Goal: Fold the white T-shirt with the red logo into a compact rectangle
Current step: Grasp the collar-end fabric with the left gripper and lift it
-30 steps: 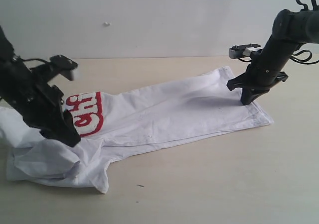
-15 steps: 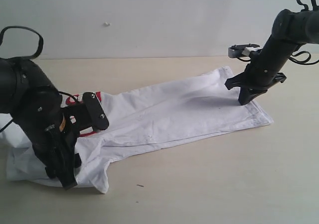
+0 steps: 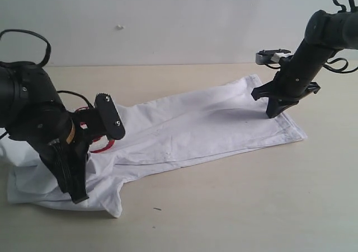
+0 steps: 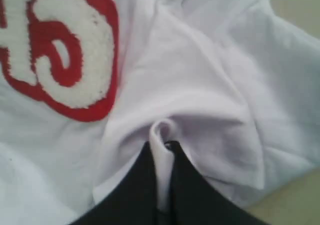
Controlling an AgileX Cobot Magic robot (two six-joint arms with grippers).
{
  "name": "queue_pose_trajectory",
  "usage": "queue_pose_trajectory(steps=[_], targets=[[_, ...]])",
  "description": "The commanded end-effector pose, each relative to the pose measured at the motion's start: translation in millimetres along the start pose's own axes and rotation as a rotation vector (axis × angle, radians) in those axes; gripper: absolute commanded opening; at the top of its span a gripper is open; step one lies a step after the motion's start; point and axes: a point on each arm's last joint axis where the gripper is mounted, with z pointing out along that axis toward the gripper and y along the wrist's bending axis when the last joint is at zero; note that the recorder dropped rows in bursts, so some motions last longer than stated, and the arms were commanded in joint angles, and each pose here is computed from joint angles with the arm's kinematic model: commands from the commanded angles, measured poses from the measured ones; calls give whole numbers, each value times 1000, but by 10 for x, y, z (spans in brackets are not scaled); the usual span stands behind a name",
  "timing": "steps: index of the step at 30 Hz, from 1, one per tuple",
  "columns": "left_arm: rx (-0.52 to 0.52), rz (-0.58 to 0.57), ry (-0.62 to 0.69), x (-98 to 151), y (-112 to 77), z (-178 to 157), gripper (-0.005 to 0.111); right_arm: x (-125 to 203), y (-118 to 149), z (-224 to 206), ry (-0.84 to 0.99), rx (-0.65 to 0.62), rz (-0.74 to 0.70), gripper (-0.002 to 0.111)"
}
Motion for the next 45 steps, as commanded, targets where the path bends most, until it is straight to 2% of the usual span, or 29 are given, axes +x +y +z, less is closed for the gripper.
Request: queue_pose_trajectory(steps=[1,3,5,8,11,14,15,16,17,19,20,22,26,28,29,30,31,32,33,36,38,42,45], targets=[[-62,37,-99,-44,126,-341,0,-4,-20,23,-4,-5,0,0],[-75,35,-151,-51,161,-478,0,-4,-20,23,-4,-5,0,0],[-70,86,-176,-37,168,-568,0,-4,-20,23,-4,-5,0,0],[-66,168,-169,-27,169,-563,0,5,-19,23,6,-6,-2,0],[-100,160,-191,-17,281,-496,1,7,-20,23,8,-5,-4,0],[-166,149,-247,10,468,-447,10,8,-22,23,9,-3,-5,0],[-206,115,-317,21,602,-424,20,8,-22,23,9,-3,-9,0],[-226,102,-356,17,655,-426,26,6,-23,23,7,-2,-11,0],[-248,67,-406,29,748,-397,39,5,-23,23,5,-1,-11,0],[-248,63,-422,14,769,-322,55,3,-24,23,3,-1,-17,0],[-251,60,-427,16,789,-289,58,-3,-26,23,-3,2,-24,0],[-256,5,-472,21,869,-166,59,-10,-29,23,-11,5,-24,0],[-262,-148,-493,166,1054,-44,59,-10,-29,23,-11,5,-24,0],[-235,-230,-455,216,1043,-104,58,-12,-30,23,-13,6,-24,0],[-204,-242,-407,217,975,-136,51,-13,-34,23,-14,11,-27,0],[-186,-230,-373,208,921,-147,46,-13,-34,23,-14,11,-27,0],[-149,-180,-315,149,777,-163,38,-15,-34,22,-16,11,-27,0],[-132,-131,-285,117,697,-171,37,-15,-34,22,-16,11,-27,0],[-103,-4,-223,82,541,-169,42,-11,-31,23,-12,8,-26,0],[-81,115,-195,78,375,-110,56,-11,-27,23,-11,3,-23,0],[-81,142,-192,91,345,-38,62,-9,-26,23,-10,2,-23,0],[-160,112,-200,141,519,173,62,-11,-24,23,-12,-1,-20,0],[-204,155,-234,130,587,283,62,-11,-24,23,-12,-1,-20,0]])
